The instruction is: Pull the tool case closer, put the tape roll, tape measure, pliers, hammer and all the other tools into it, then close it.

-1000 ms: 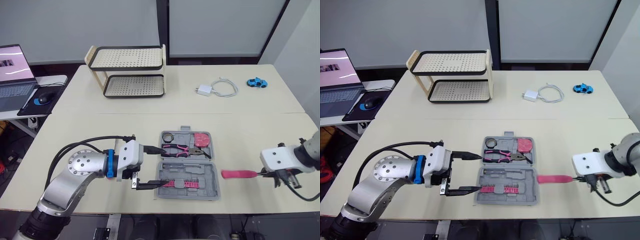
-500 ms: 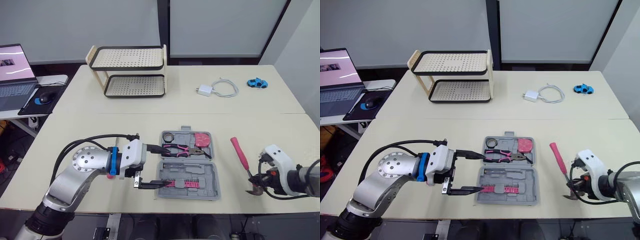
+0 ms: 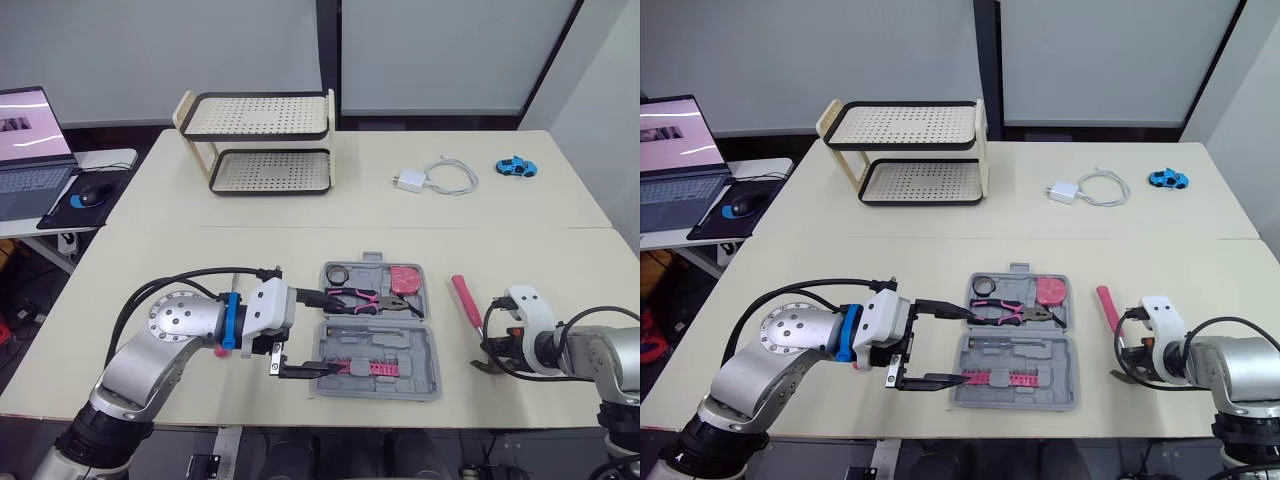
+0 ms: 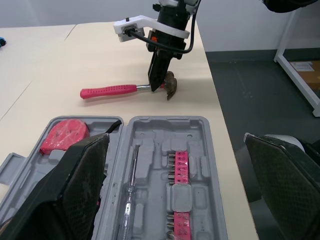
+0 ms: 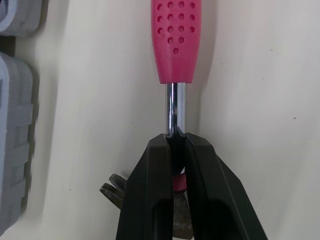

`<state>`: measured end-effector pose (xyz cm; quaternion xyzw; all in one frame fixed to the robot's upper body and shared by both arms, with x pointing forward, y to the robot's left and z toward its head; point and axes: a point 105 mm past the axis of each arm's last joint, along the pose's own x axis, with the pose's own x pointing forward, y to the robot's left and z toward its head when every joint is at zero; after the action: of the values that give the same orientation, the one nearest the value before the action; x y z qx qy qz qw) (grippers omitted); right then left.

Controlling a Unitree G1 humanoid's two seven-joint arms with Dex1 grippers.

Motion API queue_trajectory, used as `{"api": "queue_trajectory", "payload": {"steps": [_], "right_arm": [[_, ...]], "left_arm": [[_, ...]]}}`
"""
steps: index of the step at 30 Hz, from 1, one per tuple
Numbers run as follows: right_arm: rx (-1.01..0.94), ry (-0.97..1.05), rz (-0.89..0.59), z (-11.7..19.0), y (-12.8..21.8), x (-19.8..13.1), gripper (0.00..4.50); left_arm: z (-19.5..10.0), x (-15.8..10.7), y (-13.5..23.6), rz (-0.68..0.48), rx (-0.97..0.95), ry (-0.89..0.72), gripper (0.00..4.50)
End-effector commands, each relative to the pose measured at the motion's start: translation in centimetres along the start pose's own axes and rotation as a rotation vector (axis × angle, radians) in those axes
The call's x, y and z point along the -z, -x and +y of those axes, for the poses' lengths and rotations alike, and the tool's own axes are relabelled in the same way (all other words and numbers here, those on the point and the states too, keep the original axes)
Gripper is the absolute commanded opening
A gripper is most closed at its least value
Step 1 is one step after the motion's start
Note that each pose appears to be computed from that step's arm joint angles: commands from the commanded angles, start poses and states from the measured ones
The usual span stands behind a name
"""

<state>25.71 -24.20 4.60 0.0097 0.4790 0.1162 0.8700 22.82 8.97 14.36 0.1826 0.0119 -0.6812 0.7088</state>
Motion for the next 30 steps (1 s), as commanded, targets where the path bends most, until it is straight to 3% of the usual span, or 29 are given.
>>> {"api": "queue_trajectory", "payload": {"steps": [1, 2, 3, 5, 10, 15, 21, 30], "right_arm": [[0.037, 0.001, -0.042, -0.6, -0.2, -0.7, 0.09], [0.044, 0.006, -0.050, -0.7, -0.2, -0.8, 0.09], [0.041, 0.018, -0.070, -0.6, 0.0, -1.0, 0.80], [0.035, 0.033, -0.115, -0.5, 0.5, -1.6, 1.30], [-0.013, 0.179, -0.244, 0.2, 2.7, -2.4, 3.06], [0.002, 0.338, -0.328, 0.5, 2.9, -1.3, 3.06], [0.049, 0.262, -0.402, 0.3, 1.3, -0.7, 3.06], [0.051, 0.215, -0.399, 0.5, 0.0, -0.2, 3.06]], "left_arm": [[-0.1, -0.6, -0.2, -0.011, 0.014, -0.026, 4.50], [-0.1, -0.5, -0.2, -0.011, 0.013, -0.025, 4.50], [-0.1, -0.5, -0.2, -0.011, 0.012, -0.026, 4.50], [-0.1, -0.5, -0.2, -0.010, 0.010, -0.026, 4.50], [-0.1, -0.4, 0.1, -0.008, 0.001, -0.022, 4.50], [0.0, -0.5, 0.1, -0.016, -0.005, -0.018, 4.50], [0.2, -0.6, -0.1, -0.020, 0.001, -0.024, 4.50], [0.3, -0.6, -0.1, -0.017, 0.008, -0.029, 4.50]]}}
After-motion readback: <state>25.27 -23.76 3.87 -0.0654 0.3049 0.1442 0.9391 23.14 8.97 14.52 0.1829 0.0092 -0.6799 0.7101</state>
